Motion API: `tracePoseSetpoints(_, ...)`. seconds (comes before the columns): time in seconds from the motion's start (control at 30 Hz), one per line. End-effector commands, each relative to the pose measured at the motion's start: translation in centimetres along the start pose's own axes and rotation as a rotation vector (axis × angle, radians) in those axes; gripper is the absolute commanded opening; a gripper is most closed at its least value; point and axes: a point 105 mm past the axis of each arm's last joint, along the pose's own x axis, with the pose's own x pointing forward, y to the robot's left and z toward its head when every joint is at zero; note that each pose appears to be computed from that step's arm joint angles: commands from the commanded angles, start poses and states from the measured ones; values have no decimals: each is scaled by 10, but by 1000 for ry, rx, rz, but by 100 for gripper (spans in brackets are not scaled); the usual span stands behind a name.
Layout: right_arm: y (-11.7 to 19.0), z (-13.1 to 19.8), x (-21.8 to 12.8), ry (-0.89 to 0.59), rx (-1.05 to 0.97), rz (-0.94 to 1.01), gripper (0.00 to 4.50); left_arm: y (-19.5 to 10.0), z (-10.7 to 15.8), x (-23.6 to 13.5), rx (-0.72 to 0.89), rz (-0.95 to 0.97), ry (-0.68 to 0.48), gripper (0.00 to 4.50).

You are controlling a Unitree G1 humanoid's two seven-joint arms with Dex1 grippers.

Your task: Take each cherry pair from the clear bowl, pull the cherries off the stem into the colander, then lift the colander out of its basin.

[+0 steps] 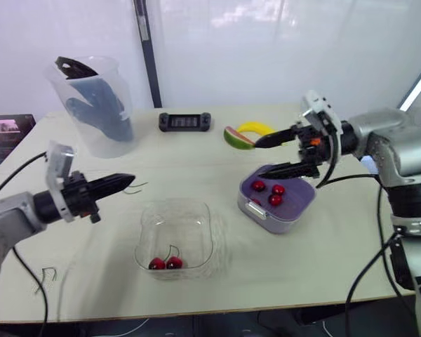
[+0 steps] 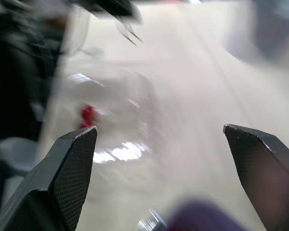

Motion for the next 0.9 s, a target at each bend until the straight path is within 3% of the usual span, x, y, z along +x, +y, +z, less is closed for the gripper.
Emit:
tracePoseSetpoints(0.03,16,22,23,-77,-72,95,447,8,-10,-33,-17,115,18,0)
tracePoseSetpoints(0.2,16,15,44,-95,-58,116,447,12,-38,-64,-122,237,43,0)
tracePoseSetpoints(0.53,16,6,58,-100,-52,99,447,32,-97,-104,-252,458,232,0)
tracePoseSetpoints(0.7,17,6,60,-107,-43,76,447,52,-112,-118,-312,557,216,0)
tracePoseSetpoints(0.8,18,8,59,-120,-39,68,450,59,-114,-126,-325,600,200,86)
tracePoseSetpoints(0.9,19,9,58,-124,-35,64,450,61,-108,-130,-307,607,183,246)
